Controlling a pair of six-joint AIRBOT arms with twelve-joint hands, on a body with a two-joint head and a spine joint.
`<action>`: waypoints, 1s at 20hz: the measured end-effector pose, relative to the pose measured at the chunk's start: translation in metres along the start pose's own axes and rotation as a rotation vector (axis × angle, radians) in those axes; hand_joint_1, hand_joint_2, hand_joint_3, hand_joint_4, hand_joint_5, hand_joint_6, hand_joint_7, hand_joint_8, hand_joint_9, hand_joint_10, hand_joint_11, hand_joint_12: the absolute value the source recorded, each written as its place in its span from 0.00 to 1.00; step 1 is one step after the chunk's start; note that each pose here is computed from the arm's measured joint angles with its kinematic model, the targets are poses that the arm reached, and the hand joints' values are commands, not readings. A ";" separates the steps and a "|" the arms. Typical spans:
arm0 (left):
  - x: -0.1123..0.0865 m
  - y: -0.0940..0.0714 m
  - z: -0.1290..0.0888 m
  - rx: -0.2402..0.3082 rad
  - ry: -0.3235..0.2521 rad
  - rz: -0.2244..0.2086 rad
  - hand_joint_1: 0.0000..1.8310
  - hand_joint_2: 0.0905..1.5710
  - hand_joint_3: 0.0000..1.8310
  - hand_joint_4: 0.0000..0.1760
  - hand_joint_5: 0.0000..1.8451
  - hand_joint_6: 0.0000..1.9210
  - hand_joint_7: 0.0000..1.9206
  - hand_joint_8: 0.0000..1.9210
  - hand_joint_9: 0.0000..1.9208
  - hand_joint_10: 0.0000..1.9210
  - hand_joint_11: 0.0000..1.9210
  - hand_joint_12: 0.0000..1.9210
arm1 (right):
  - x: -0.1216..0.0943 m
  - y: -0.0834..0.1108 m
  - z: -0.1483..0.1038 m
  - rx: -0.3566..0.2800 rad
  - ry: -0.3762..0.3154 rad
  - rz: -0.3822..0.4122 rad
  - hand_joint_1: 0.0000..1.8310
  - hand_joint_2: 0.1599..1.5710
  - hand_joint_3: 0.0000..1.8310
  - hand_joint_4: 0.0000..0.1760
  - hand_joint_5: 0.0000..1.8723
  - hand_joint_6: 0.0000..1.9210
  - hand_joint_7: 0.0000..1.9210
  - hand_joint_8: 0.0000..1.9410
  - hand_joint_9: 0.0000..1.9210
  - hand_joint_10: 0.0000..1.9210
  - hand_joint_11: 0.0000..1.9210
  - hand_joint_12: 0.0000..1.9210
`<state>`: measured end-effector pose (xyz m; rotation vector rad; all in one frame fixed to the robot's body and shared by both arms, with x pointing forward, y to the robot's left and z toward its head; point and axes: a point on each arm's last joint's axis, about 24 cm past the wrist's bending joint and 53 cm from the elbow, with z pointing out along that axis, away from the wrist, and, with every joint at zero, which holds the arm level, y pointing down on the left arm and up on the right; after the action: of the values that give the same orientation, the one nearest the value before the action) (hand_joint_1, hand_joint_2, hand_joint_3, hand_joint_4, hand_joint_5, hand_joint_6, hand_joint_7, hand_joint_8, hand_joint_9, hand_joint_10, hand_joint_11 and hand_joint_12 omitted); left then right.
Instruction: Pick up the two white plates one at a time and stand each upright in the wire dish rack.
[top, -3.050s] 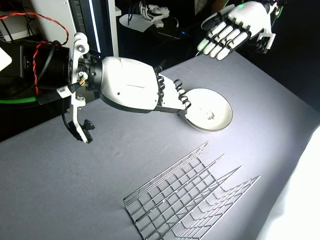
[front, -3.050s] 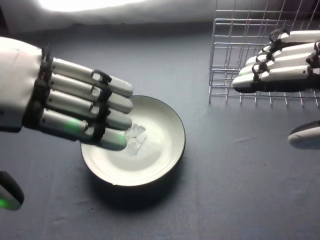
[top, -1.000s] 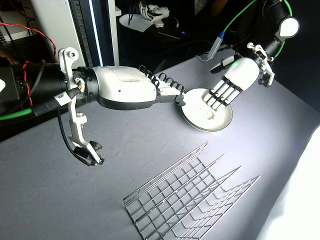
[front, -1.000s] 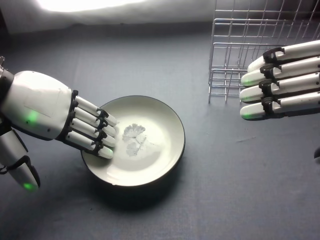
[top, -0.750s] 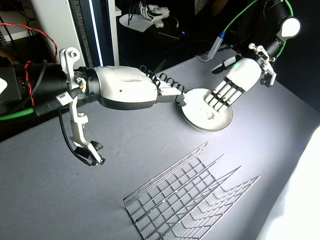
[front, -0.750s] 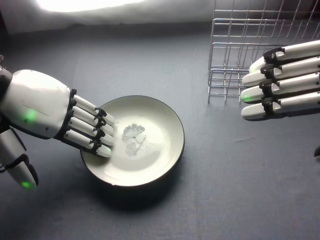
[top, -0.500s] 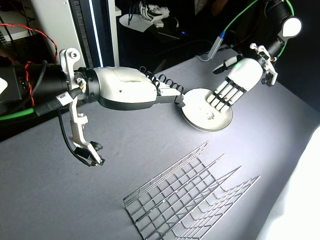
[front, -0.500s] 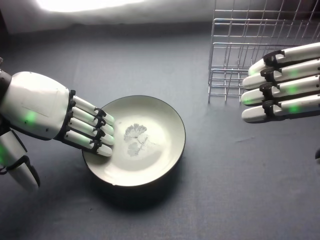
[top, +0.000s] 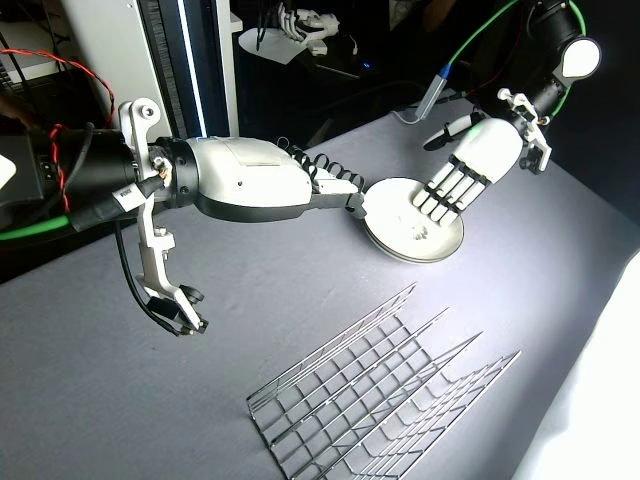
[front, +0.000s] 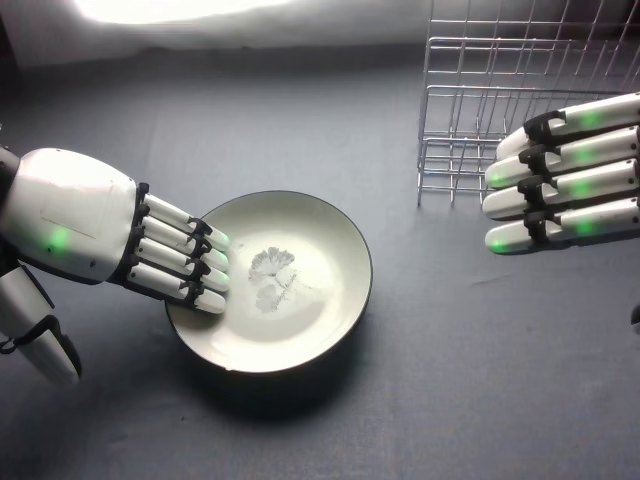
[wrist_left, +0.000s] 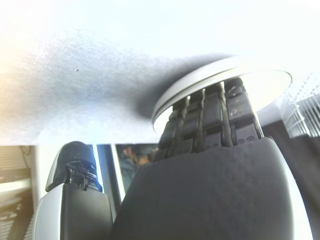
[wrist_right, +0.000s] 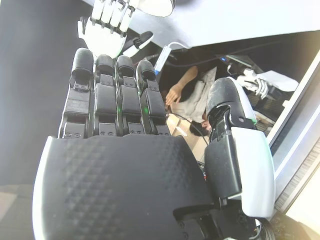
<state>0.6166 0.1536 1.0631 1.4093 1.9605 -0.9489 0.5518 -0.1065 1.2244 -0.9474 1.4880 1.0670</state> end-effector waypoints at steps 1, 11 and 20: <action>0.000 -0.001 0.001 0.003 0.000 -0.001 0.00 0.67 0.00 0.00 0.02 0.00 0.00 0.00 0.00 0.00 0.00 0.00 | 0.000 0.000 0.000 0.000 0.002 -0.002 0.12 0.78 0.00 0.00 0.11 0.00 0.10 0.00 0.09 0.00 0.00 0.30; -0.025 -0.020 0.041 0.085 -0.069 -0.002 0.00 0.67 0.00 0.00 0.03 0.00 0.00 0.00 0.00 0.00 0.00 0.00 | 0.001 0.000 0.000 0.000 0.004 -0.001 0.60 0.63 0.00 0.00 0.04 0.01 0.02 0.00 0.02 0.00 0.00 0.16; -0.039 -0.022 0.047 0.093 -0.097 -0.001 0.00 0.67 0.00 0.00 0.03 0.00 0.01 0.00 0.00 0.00 0.00 0.00 | 0.024 0.005 0.006 -0.022 0.066 -0.006 0.64 0.50 0.00 0.00 0.03 0.00 0.00 0.00 0.00 0.00 0.00 0.24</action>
<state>0.6090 0.0894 1.0694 1.3856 1.8677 -1.1012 0.5453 -0.0998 1.2014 -1.0102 1.5290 1.0587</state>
